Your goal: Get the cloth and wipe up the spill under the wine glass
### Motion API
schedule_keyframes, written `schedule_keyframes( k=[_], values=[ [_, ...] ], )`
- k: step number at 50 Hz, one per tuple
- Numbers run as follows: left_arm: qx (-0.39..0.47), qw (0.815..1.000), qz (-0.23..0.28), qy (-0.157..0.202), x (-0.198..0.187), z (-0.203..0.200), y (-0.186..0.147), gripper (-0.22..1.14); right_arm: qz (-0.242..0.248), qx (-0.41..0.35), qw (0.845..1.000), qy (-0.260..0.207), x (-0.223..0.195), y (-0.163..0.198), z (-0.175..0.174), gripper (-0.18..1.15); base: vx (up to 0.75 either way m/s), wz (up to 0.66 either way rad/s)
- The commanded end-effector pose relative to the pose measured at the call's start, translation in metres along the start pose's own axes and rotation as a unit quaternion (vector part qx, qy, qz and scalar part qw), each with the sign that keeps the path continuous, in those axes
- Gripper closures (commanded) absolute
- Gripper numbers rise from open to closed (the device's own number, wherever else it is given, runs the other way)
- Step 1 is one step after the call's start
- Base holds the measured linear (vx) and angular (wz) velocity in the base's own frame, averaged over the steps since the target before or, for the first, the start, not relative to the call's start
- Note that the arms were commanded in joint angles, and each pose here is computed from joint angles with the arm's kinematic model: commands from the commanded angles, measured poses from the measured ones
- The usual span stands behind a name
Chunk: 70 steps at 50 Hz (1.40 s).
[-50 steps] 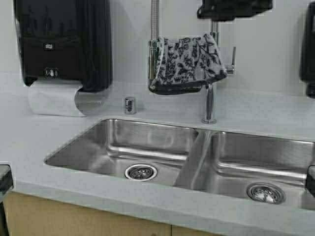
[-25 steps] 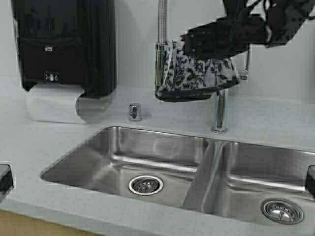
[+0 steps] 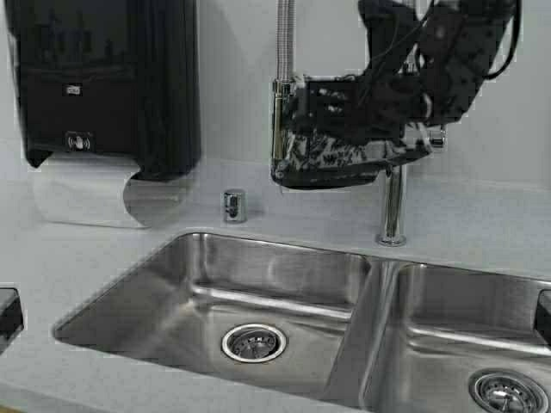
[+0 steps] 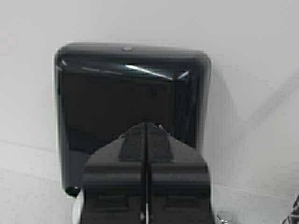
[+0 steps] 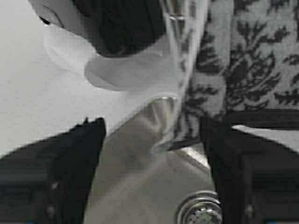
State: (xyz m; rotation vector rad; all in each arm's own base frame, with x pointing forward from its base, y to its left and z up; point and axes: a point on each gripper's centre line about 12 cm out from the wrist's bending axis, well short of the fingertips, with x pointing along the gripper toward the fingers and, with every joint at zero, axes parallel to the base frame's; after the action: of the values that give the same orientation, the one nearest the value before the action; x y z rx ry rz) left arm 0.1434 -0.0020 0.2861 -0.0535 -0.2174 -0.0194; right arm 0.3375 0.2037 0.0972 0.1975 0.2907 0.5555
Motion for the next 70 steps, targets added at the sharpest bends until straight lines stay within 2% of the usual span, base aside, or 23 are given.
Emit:
schedule_keyframes(
  k=[1, 20, 25, 30, 38, 43, 53, 61, 70],
  values=[
    [0.001, 1.000, 0.000, -0.002, 0.002, 0.002, 0.000, 0.89, 0.002, 0.000, 1.000, -0.015, 0.011, 0.001, 0.005, 0.02, 0.09, -0.02],
    [0.004, 1.000, 0.000, -0.001, 0.001, 0.001, 0.000, 0.89, 0.003, 0.000, 1.000, -0.023, 0.039, -0.003, 0.002, 0.03, 0.06, -0.01],
    [0.005, 1.000, 0.000, -0.001, 0.001, 0.001, 0.000, 0.89, 0.004, -0.002, 1.000, -0.024, 0.039, -0.002, 0.003, 0.09, 0.04, 0.00],
    [0.006, 1.000, 0.001, -0.001, 0.001, 0.001, 0.000, 0.89, 0.004, -0.004, 1.000, -0.024, 0.039, -0.002, 0.003, 0.28, 0.03, 0.00],
    [0.005, 1.000, 0.000, -0.001, 0.001, 0.001, 0.000, 0.89, 0.003, -0.003, 1.000, -0.023, 0.039, -0.003, 0.002, 0.77, 0.02, 0.01],
    [0.006, 1.000, 0.001, -0.001, 0.001, 0.001, 0.000, 0.89, 0.001, -0.002, 1.000, -0.025, 0.038, -0.003, 0.003, 0.95, 0.01, 0.00],
    [0.005, 1.000, 0.001, 0.001, 0.001, 0.000, 0.000, 0.89, 0.006, -0.004, 0.999, -0.047, 0.030, 0.003, 0.024, 0.91, 0.00, 0.00],
    [0.005, 1.000, 0.000, 0.002, 0.001, -0.001, 0.000, 0.89, 0.014, -0.010, 0.997, -0.079, 0.010, 0.014, 0.061, 0.91, -0.01, 0.00],
    [0.005, 1.000, 0.000, 0.002, 0.001, -0.001, 0.000, 0.89, 0.012, -0.020, 0.996, -0.082, -0.003, 0.027, 0.109, 0.91, -0.02, 0.00]
  ],
)
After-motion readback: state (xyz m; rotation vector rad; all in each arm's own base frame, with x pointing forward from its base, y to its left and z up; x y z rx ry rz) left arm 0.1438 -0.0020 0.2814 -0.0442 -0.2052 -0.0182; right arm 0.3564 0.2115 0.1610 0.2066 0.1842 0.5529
